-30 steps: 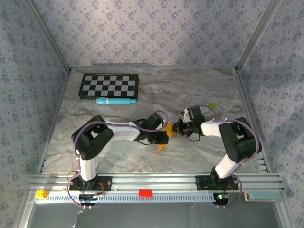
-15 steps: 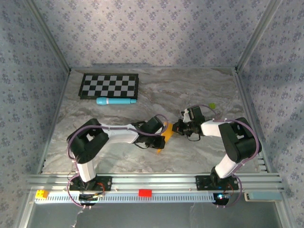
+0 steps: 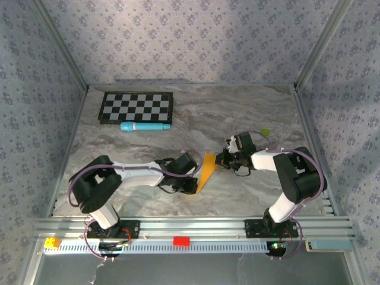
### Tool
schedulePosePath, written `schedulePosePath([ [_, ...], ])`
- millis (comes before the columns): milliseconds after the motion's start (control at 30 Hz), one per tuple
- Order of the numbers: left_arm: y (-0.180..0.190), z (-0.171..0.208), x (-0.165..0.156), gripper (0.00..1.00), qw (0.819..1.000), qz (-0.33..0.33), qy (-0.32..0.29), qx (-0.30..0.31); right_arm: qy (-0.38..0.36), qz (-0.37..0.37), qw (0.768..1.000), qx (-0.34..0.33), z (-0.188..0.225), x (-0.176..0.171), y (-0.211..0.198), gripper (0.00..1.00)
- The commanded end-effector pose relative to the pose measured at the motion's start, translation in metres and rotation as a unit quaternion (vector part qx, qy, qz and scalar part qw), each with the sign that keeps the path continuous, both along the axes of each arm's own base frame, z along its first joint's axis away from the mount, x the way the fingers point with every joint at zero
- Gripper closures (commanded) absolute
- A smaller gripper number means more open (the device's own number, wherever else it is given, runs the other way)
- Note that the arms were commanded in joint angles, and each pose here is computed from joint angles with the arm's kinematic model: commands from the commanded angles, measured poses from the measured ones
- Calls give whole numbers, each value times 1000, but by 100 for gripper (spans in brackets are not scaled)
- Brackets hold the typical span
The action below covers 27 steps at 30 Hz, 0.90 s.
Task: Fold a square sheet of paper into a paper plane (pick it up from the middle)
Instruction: Fold the wing for the fifth time at the center of the table.
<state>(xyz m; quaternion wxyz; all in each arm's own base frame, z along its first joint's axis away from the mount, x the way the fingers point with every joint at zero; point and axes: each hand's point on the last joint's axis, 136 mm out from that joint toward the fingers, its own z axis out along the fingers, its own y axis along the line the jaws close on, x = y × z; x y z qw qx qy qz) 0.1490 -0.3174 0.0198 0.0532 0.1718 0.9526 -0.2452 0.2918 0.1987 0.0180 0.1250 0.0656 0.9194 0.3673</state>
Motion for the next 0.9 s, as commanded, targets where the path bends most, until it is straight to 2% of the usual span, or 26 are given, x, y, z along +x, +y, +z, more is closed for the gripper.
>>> schedulePosePath([
  [0,8,11,7,91,999,37,-25,-19,50,-14,997,-57,-30,-18,-20,100],
  [233,5,32,37,90,992,97,-47,-69,0,36,999,-14,-1,-8,-1,97],
  [467,5,37,63,90,984,145,-27,-96,-54,75,996,19,34,0,13,90],
  [633,-6,32,62,90,984,139,5,-114,-80,104,991,14,55,-14,12,83],
  [867,-24,31,67,81,981,131,20,-140,-84,71,994,-6,57,-38,-9,80],
])
